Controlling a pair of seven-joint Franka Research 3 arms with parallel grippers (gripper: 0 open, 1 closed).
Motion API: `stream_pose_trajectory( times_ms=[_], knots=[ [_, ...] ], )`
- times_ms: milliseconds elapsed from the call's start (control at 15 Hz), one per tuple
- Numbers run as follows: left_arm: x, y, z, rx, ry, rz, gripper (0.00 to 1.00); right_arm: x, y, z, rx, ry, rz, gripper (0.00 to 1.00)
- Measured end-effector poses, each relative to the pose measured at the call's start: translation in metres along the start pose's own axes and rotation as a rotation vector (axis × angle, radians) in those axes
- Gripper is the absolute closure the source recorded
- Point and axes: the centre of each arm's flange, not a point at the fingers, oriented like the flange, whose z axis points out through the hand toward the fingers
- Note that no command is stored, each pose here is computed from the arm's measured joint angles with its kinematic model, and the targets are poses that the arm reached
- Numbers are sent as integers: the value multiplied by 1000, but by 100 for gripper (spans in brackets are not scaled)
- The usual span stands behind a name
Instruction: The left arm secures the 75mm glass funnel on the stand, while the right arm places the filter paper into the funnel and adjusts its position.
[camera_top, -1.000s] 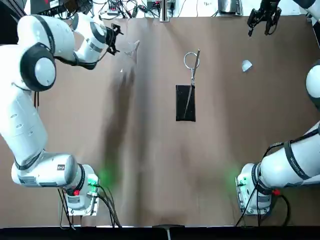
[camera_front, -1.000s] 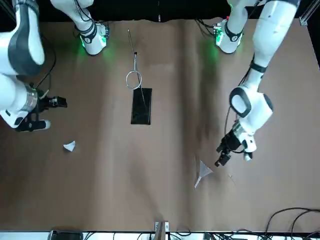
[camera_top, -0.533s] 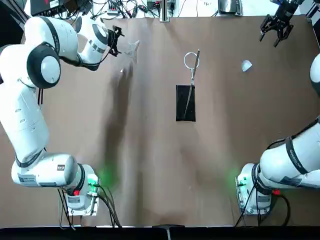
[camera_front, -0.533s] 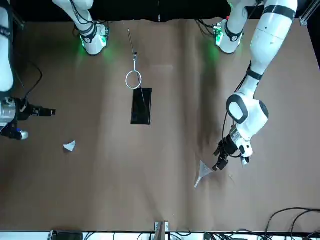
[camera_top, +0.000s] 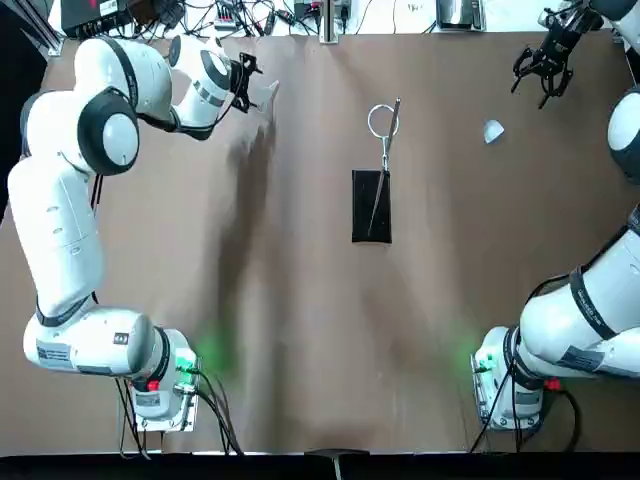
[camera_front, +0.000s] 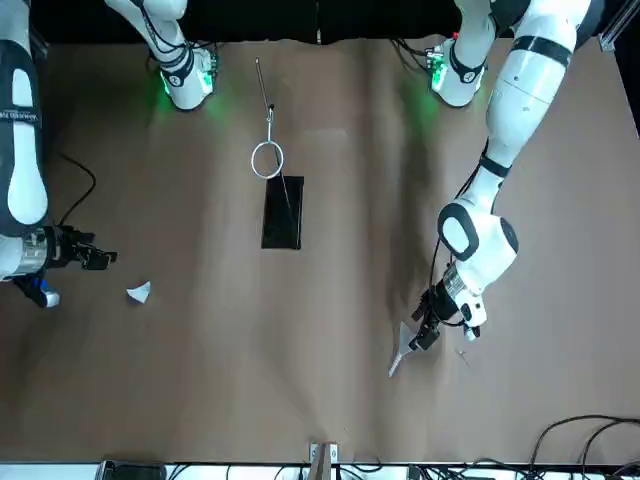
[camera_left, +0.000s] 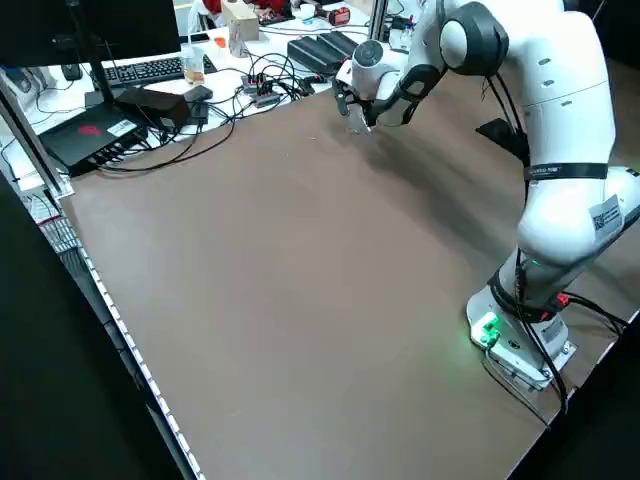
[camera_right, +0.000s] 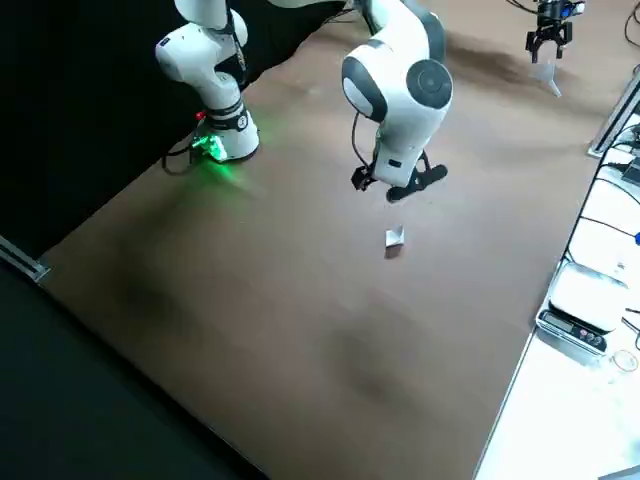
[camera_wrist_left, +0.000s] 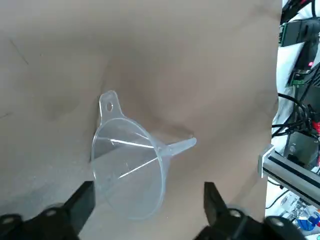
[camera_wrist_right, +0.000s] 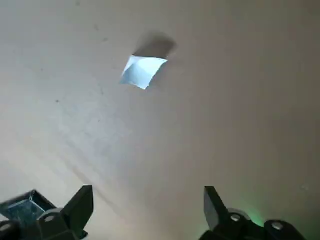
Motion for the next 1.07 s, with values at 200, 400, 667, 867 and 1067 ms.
stream_pose_trajectory(
  times_ms=[200, 400, 667, 867, 1067],
  knots=[
    [7, 6, 8, -17, 1, -7, 22, 14, 5, 20, -4, -10, 131, 4],
    [11, 14, 7, -34, 4, -7, 35, 28, 3, 38, 1, 4, 257, 7],
    [11, 19, 5, -44, 6, -4, 42, 48, -9, 57, 30, 78, 456, 21],
    [11, 22, 4, -50, 6, -5, 52, 55, -23, 73, 36, 100, 536, 31],
    [11, 25, 3, -56, 7, -14, 61, 57, -25, 74, 41, 108, 560, 35]
  ],
)
